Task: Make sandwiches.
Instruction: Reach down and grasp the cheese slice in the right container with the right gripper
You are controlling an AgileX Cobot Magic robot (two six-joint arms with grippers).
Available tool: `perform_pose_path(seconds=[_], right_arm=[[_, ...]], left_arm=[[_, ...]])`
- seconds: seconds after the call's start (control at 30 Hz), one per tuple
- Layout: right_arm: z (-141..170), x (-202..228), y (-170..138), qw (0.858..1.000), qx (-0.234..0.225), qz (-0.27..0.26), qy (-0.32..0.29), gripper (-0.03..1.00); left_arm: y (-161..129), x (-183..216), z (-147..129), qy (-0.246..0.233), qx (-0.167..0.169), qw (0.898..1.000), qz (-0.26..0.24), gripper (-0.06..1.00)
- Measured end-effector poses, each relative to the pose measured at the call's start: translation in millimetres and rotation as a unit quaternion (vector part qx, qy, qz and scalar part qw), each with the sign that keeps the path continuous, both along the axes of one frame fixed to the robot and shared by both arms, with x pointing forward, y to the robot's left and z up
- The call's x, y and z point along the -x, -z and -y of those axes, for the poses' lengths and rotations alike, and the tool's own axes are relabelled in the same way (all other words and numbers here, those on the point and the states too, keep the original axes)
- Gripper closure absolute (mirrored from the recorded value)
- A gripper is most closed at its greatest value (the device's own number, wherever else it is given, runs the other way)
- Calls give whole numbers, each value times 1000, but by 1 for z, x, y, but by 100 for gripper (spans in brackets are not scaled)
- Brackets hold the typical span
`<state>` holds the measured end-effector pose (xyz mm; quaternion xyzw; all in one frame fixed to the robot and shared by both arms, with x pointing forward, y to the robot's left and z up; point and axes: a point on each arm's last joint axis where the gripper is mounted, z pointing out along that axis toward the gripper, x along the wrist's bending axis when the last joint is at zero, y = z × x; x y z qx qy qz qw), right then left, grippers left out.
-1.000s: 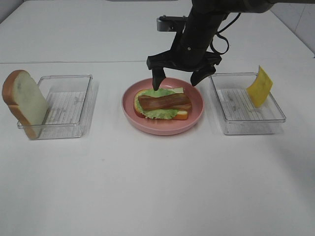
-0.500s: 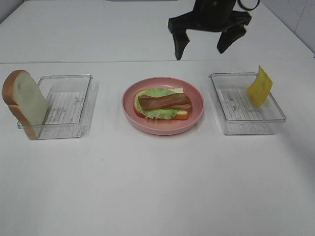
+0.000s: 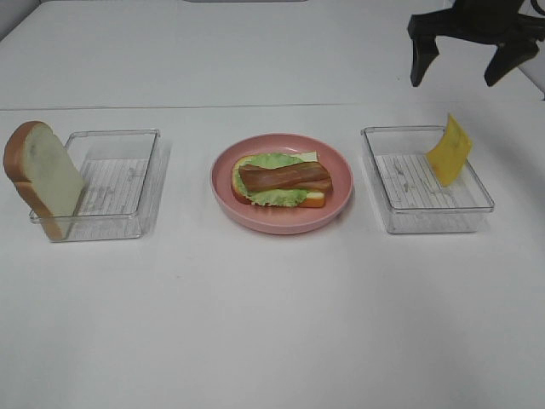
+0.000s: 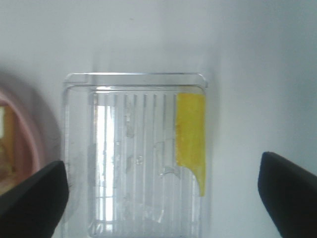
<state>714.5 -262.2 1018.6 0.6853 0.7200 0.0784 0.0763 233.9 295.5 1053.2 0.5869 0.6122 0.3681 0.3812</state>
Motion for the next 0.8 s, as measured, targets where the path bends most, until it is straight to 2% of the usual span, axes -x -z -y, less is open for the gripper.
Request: perform_pose_path(seconds=[0.03, 0.17, 0.53, 0.8], right_arm=[[15, -4, 11, 1000, 0, -12, 14, -1], [33, -8, 31, 999, -1, -33, 24, -1], [28, -14, 71, 996, -29, -76, 24, 0], [28, -14, 76, 996, -29, -81, 20, 5]], left_arm=[[0, 0, 0, 0, 0, 1000, 0, -5], [0, 0, 0, 0, 0, 1000, 0, -5], [0, 0, 0, 0, 0, 1000, 0, -5], [0, 0, 0, 0, 0, 1000, 0, -5]])
